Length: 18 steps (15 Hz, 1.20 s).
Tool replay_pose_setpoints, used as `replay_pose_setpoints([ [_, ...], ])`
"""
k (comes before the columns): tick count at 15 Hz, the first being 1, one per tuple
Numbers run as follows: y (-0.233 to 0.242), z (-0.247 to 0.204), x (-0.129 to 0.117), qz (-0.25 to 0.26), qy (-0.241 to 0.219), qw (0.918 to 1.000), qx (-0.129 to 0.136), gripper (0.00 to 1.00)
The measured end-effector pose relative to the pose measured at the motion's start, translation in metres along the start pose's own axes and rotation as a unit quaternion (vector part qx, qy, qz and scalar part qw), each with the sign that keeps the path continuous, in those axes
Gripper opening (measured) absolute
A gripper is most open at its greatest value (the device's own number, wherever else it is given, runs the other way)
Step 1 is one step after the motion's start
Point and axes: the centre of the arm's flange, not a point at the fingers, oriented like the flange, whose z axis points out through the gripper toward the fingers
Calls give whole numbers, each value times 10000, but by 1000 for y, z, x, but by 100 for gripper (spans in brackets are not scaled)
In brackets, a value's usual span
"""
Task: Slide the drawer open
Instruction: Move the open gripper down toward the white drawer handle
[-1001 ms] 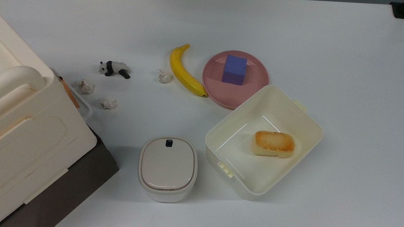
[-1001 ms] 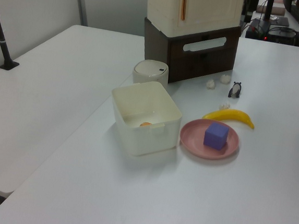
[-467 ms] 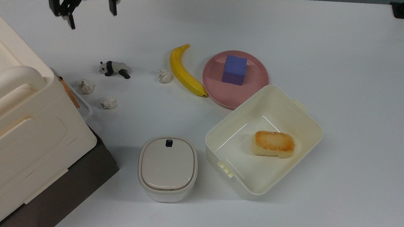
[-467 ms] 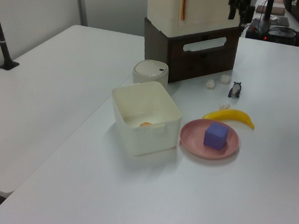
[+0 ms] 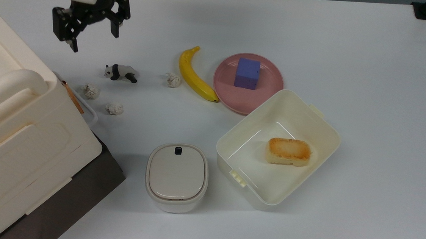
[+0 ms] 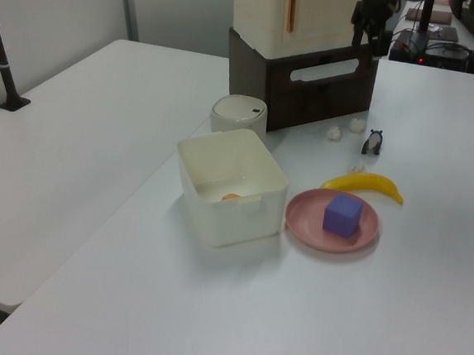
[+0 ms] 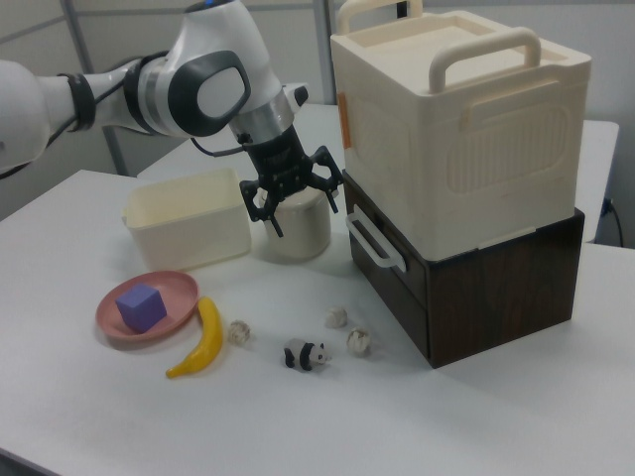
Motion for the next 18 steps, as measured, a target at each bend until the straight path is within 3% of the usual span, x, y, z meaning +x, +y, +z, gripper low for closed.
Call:
replay_pose_setpoints([
  [10, 12, 82, 39, -323, -65, 9970, -699, 100],
  [18, 21, 99, 41, -337, -55, 9957, -855, 100],
])
